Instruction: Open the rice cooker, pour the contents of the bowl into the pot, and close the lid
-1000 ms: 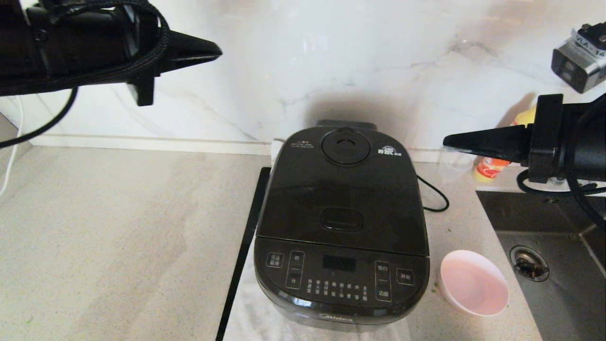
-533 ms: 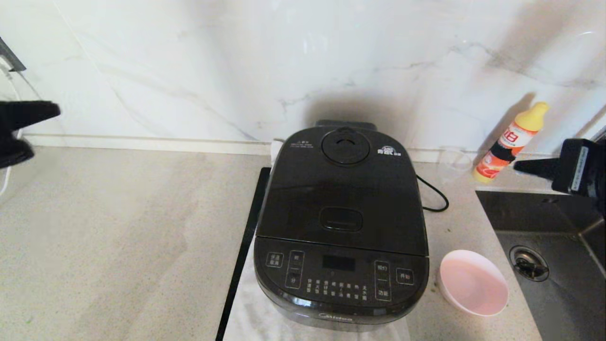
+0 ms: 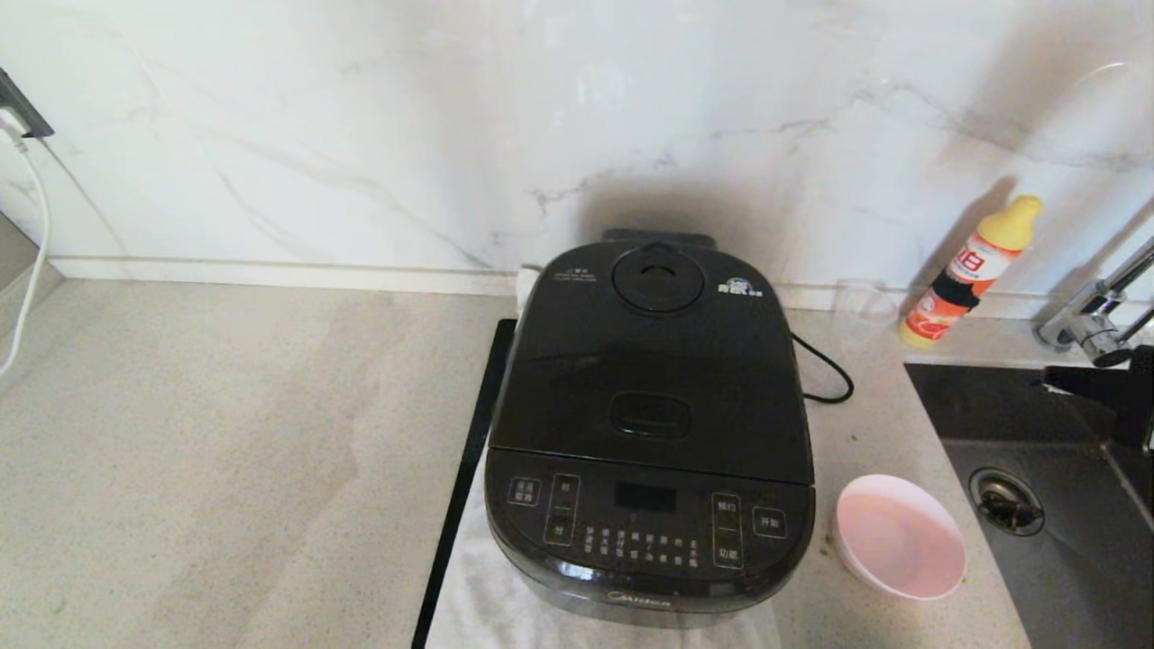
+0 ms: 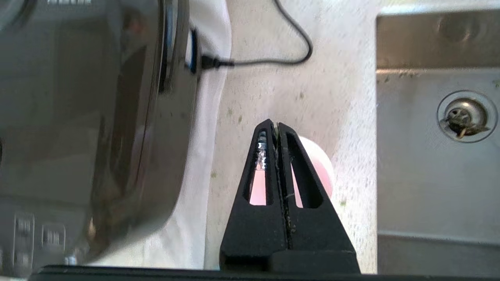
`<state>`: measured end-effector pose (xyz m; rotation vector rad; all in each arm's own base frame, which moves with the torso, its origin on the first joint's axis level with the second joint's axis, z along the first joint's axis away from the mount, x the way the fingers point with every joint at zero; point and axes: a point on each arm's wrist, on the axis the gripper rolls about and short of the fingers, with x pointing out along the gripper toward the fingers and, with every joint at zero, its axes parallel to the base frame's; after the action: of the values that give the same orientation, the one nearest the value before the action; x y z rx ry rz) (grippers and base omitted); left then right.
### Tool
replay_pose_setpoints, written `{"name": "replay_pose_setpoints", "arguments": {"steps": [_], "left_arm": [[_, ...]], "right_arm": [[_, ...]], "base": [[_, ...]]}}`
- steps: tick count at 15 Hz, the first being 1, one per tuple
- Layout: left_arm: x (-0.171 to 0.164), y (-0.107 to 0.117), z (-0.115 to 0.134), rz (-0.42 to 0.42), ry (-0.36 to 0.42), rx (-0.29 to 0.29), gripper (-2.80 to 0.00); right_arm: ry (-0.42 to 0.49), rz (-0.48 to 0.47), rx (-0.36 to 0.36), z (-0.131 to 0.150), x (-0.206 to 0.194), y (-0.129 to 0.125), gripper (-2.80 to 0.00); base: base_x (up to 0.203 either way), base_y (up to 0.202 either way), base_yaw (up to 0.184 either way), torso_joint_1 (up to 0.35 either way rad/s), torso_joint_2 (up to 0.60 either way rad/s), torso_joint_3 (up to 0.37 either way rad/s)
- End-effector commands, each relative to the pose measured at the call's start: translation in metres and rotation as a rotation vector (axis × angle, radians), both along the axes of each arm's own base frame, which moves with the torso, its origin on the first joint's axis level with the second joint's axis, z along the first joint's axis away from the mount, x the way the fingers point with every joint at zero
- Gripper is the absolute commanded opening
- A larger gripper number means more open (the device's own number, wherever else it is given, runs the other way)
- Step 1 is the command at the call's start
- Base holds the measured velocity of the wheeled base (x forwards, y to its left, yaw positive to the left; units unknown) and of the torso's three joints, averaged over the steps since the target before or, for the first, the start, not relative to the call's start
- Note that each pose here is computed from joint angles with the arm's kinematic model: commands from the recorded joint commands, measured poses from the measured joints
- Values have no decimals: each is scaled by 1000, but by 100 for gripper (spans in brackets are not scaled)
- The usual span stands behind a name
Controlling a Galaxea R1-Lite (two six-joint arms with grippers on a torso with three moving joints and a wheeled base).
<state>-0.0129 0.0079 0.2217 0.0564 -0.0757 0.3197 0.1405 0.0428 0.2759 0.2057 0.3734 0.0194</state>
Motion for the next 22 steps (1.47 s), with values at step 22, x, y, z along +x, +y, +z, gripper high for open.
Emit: {"name": "replay_pose_setpoints", "arguments": {"steps": [22], "left_arm": [[-13, -8, -146, -332, 133, -48, -280]], "right_arm": [[194, 668, 10, -36, -70, 33, -280]], "base": [[0, 0, 0, 0, 0, 0]]}}
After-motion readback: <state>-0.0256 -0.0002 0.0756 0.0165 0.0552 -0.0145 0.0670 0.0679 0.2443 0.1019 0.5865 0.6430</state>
